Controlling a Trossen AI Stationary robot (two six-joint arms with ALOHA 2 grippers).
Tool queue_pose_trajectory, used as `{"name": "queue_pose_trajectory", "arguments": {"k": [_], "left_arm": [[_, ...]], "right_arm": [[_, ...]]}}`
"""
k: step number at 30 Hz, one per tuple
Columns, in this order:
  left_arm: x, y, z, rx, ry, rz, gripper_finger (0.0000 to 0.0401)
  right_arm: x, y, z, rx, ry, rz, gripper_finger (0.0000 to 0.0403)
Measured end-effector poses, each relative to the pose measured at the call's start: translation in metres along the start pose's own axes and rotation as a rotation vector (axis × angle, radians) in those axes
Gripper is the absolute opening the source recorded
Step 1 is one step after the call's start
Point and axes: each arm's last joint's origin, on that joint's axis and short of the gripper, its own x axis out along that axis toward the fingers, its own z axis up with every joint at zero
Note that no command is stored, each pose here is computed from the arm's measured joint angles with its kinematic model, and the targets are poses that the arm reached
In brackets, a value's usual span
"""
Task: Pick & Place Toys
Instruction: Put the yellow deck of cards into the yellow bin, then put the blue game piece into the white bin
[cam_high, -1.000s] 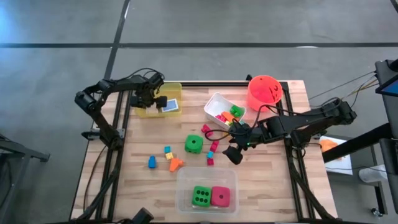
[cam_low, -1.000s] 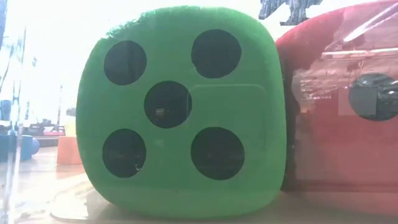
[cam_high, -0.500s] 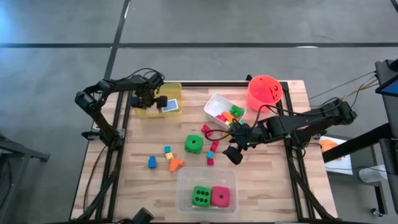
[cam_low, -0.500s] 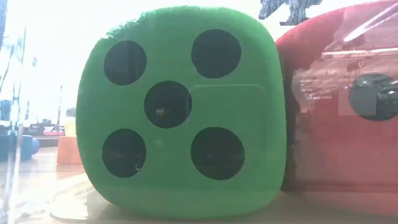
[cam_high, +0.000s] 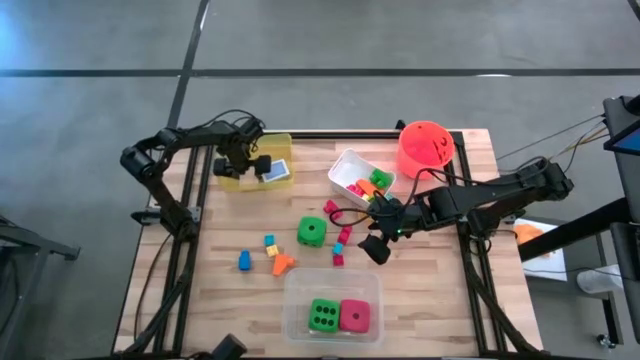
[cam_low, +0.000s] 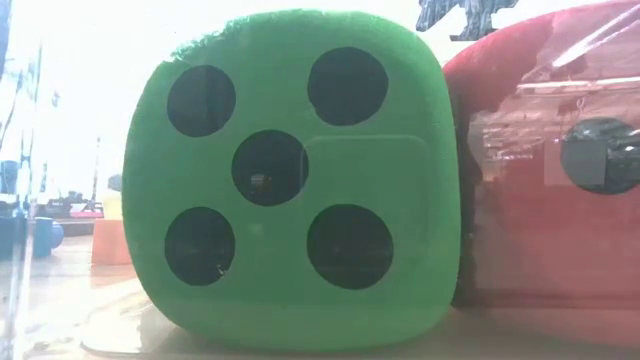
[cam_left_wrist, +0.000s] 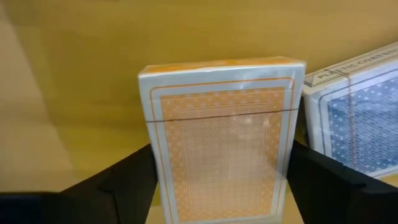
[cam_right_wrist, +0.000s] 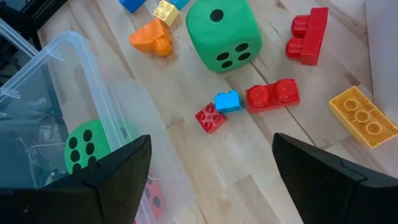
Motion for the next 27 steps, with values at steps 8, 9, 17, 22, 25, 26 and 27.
{"name": "queue_pose_trajectory", "arguments": {"k": [8,9,17,22,25,26,27], "left_arm": [[-0.02,0.003,-0.007,0.011,-0.038,-0.036,0.0332],[-0.024,0.003,-0.008,0.013,-0.047,-0.044,0.034],[-0.034,0.006,-0.009,0.01,-0.128,-0.015,0.0366],[-0.032,0.006,-0.009,0.01,-0.123,-0.009,0.0367],[-0.032,0.006,-0.009,0.012,-0.124,-0.006,0.0367],[-0.032,0.006,-0.009,0.012,-0.123,-0.007,0.0367],[-0.032,0.006,-0.009,0.013,-0.119,-0.007,0.0367]], "right_arm": [[0.0,0.0,0.0,0.006,0.0,0.0,0.033],[0.0,0.0,0.0,0.006,0.0,0.0,0.033],[0.0,0.0,0.0,0.012,0.0,0.0,0.033],[0.0,0.0,0.0,0.027,0.001,0.002,0.033],[0.0,0.0,0.0,0.039,-0.001,0.006,0.033],[0.0,0.001,0.001,0.039,-0.003,0.01,0.033],[0.0,0.001,0.001,0.04,-0.005,0.015,0.033]]}}
